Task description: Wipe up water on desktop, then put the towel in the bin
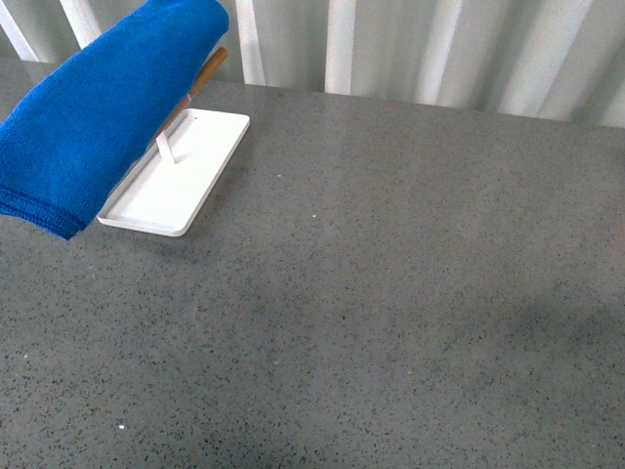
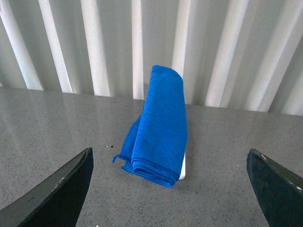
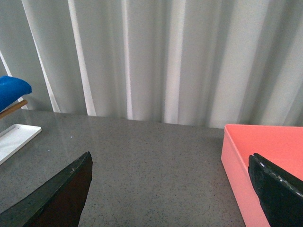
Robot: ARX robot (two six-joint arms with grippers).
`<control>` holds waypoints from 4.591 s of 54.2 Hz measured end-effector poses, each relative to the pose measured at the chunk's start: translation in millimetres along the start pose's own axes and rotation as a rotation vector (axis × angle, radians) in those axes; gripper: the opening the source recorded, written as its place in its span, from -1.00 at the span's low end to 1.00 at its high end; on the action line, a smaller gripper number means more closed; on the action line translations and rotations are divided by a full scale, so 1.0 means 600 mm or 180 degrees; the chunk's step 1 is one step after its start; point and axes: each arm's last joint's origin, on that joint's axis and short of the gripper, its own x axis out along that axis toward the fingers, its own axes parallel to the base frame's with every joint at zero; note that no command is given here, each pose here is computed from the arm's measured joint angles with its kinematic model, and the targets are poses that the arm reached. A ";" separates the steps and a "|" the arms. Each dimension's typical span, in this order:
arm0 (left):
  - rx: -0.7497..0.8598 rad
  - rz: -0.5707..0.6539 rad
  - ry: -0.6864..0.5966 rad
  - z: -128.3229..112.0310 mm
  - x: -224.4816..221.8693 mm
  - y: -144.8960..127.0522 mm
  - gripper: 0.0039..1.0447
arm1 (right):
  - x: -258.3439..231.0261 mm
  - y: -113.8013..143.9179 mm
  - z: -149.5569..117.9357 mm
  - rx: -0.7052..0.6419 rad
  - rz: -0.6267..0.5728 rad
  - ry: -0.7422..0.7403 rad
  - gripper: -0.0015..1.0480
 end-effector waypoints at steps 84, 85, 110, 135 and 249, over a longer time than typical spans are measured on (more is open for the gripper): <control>0.0000 0.0000 0.0000 0.000 0.000 0.000 0.87 | 0.000 0.000 0.000 0.0000 0.0000 0.0000 0.86; -0.0001 0.0000 0.0000 0.000 0.000 0.000 0.87 | 0.000 0.000 0.000 0.0000 0.0000 0.0000 0.86; -0.0361 -0.0342 0.0261 0.148 0.210 0.055 0.87 | 0.000 0.000 0.000 0.0000 0.0000 0.0000 0.86; 0.0151 -0.0679 0.1648 0.185 0.532 -0.025 0.87 | 0.000 0.000 0.000 0.0000 0.0001 0.0000 0.86; 0.0347 -0.0350 0.2227 0.011 0.679 -0.037 -0.78 | 0.000 0.000 0.000 0.0000 0.0000 0.0000 0.86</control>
